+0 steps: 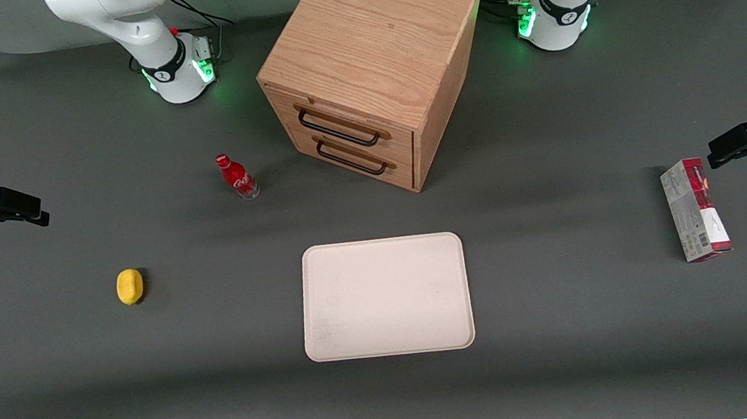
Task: Place coke bottle on tray
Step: 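Lift the right gripper from rest toward the red Coca-Cola bottle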
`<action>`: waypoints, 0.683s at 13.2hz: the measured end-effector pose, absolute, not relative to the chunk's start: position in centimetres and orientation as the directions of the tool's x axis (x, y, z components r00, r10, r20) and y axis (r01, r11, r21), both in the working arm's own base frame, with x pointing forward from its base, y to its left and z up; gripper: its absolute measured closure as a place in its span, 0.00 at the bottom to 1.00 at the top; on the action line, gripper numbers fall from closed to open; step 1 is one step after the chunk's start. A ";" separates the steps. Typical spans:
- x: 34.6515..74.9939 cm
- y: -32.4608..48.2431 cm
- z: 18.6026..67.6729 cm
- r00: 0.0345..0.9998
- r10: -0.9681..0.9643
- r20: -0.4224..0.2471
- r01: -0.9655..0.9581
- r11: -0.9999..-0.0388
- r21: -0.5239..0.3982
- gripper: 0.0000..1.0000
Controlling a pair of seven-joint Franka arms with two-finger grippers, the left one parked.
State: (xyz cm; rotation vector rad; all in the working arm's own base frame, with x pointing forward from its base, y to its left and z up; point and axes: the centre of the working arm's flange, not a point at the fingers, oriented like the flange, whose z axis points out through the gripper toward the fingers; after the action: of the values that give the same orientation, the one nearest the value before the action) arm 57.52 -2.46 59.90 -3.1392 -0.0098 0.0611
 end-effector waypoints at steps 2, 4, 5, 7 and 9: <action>57.5 -2.5 59.9 0.999 0.006 -0.038 0.006 -1.000 -0.002 0.00; 57.5 -2.4 59.9 0.999 0.006 -0.038 0.006 -1.000 -0.002 0.00; 57.5 -2.3 59.9 0.999 0.009 -0.041 0.009 -1.000 -0.002 0.00; 57.4 -0.7 59.9 0.999 0.010 -0.054 0.010 -1.000 -0.001 0.00; 56.7 2.8 60.0 0.998 0.018 -0.060 0.018 -1.000 0.000 0.00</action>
State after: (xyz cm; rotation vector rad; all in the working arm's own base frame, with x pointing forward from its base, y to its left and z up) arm 56.70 2.77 60.04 -3.1410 -0.0281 0.0940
